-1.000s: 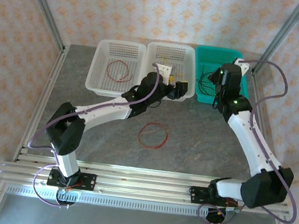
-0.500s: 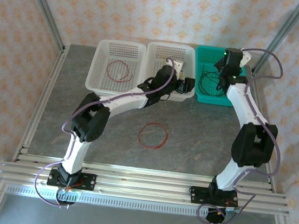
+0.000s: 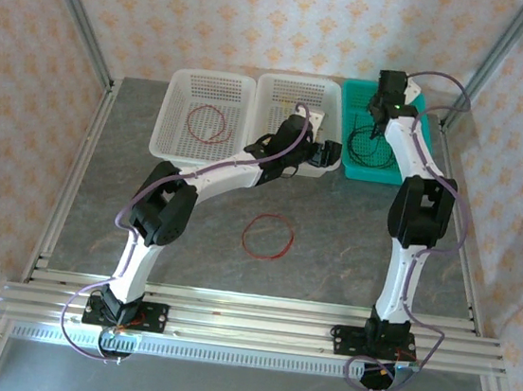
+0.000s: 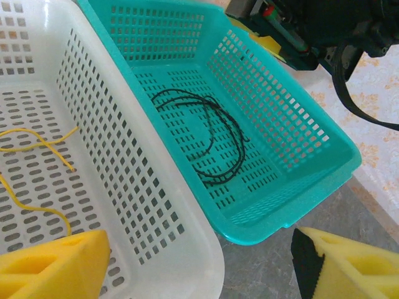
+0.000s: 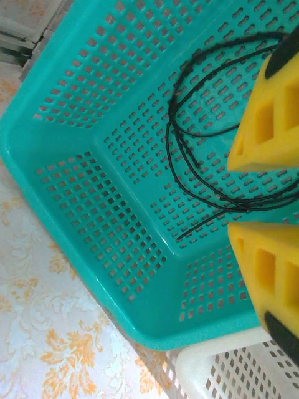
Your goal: Untangle the cables
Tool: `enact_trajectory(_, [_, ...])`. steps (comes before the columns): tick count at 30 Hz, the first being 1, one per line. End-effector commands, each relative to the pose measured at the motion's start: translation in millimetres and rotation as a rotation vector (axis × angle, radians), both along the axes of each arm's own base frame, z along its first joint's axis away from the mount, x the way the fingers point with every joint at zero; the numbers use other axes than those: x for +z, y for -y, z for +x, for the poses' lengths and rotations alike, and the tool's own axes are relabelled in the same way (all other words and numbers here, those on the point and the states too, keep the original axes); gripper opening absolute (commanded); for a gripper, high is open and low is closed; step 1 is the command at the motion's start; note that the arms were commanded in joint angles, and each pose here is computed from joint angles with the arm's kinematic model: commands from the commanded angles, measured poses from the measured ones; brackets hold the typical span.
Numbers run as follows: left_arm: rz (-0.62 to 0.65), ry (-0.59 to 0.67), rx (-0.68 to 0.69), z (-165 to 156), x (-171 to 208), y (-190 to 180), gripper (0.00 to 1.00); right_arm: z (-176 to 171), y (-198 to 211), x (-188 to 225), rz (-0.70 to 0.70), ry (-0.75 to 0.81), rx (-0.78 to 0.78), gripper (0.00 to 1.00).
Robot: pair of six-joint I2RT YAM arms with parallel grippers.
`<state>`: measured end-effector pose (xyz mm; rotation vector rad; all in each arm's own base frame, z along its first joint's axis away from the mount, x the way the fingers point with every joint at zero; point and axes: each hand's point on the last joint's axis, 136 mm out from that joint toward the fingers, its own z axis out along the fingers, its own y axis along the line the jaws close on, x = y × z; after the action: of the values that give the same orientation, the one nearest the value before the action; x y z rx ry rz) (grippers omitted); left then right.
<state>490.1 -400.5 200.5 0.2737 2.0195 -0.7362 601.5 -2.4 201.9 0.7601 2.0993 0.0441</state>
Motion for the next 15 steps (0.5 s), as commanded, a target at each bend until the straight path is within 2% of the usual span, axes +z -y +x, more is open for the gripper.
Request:
enact_trajectory(1, [0.015,0.02,-0.011,1,11,-3,0.78,-2,4,11,0.0,-0.004,-0.006,0.33])
enact_trajectory(8, [0.014,0.027,-0.008,-8,17,-10,0.78,-14,0,24,0.011,0.025,0.023,0.42])
enact_trajectory(15, [0.019,0.059,-0.02,-40,33,-22,0.76,-42,-22,44,0.074,0.078,0.126,0.43])
